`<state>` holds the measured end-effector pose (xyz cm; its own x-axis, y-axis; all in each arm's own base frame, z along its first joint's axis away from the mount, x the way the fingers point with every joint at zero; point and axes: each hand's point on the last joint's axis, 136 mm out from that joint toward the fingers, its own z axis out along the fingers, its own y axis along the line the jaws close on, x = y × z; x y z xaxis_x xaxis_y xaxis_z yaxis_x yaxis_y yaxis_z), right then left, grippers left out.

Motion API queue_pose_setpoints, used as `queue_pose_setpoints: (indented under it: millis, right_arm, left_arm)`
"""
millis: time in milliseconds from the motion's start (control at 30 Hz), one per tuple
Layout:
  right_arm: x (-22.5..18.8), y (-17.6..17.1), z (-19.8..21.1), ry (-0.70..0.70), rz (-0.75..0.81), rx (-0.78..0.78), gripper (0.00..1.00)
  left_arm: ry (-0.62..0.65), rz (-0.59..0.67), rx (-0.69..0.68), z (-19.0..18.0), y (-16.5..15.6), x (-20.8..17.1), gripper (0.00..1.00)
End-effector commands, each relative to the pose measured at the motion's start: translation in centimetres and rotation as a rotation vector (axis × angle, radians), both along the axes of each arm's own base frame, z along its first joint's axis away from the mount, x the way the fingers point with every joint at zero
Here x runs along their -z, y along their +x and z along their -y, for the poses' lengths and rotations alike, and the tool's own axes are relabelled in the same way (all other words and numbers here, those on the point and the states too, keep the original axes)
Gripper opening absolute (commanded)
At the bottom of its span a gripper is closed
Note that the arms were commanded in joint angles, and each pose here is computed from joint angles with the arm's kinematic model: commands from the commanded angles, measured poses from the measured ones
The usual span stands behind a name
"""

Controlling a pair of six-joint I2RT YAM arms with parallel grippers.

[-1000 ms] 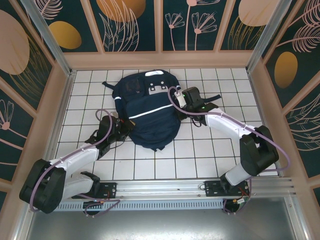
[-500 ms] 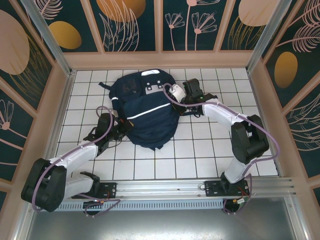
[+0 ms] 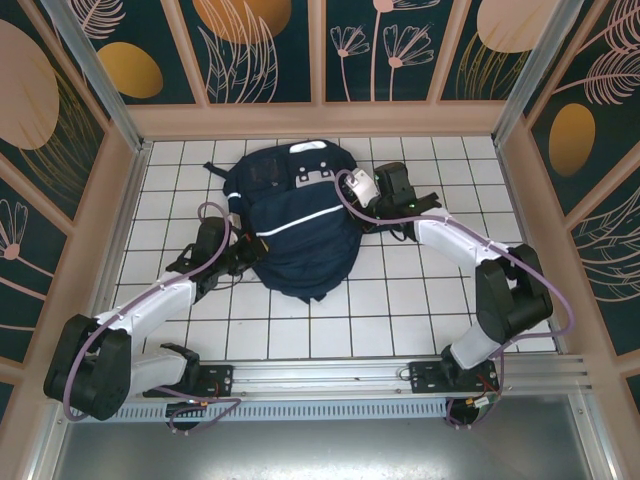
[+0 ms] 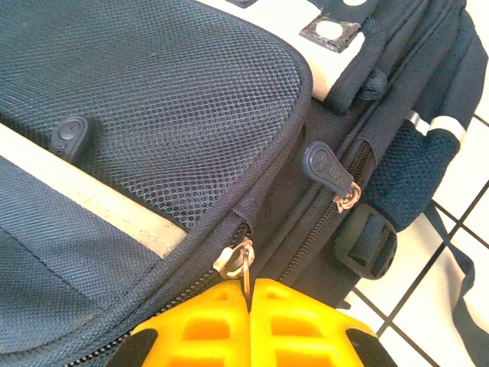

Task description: Pack the student bag

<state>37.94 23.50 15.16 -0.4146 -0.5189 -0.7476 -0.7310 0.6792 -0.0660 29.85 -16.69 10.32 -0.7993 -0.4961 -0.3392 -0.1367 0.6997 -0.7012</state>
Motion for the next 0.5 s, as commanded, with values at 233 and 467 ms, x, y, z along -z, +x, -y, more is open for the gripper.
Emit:
queue_pose_setpoints:
  millis: [233,467]
  right_arm:
    - [-7.5,0.6,4.4,0.149,0.138,0.256,0.33]
    - [-11.0,2.6,11.1,0.240,0.246,0.609,0.90]
  left_arm:
    - [0.143,0.078,-0.024,-1.9,2.1,-4.2,0.81]
    - [0.377,0.191,-0.345,-9.5,5.2,-8.3,0.98]
